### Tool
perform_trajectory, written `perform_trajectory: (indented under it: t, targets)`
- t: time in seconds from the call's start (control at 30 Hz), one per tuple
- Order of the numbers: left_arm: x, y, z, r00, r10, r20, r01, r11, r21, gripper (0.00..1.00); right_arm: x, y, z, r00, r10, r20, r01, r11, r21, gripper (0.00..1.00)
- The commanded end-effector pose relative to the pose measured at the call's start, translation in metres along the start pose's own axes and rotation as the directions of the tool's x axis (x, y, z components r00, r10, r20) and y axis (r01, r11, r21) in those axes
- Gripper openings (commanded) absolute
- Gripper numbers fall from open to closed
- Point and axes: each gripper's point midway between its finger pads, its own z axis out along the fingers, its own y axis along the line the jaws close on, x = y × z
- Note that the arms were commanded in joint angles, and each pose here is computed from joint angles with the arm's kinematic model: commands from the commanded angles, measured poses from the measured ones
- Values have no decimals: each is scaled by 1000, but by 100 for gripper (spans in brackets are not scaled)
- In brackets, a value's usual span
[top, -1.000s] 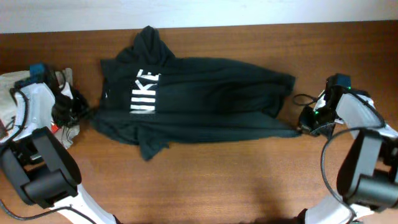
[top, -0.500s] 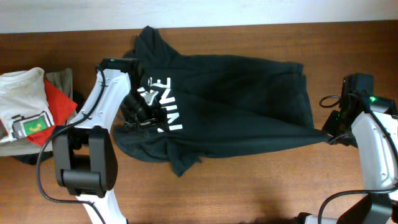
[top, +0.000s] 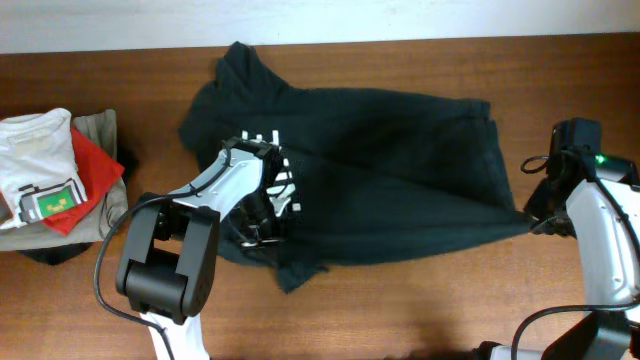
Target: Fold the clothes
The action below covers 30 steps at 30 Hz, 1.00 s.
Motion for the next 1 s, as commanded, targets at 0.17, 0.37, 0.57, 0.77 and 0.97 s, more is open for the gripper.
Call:
perform_trajectory:
  t: [0.17, 0.37, 0.57, 0.77, 0.97]
  targets:
    - [37, 37, -12, 984, -111, -136, 99, 991, -94, 65, -5, -34, 11, 987, 158, -22, -157, 986, 50, 4]
    - [13, 29, -22, 984, -176, 43, 178, 982, -58, 66, -6, -33, 11, 987, 162, -17, -161, 986, 41, 4]
    - [41, 37, 17, 962, -268, -50, 261, 959, -105, 66, -8, -30, 11, 986, 165, -13, -165, 986, 27, 4]
    - [6, 50, 36, 972, -211, 107, 223, 967, -122, 32, -6, -29, 11, 987, 162, -25, -161, 987, 21, 4]
    - [23, 65, 10, 963, -227, 144, 251, 950, -186, 0, -5, -28, 11, 989, 147, -27, -147, 989, 16, 4]
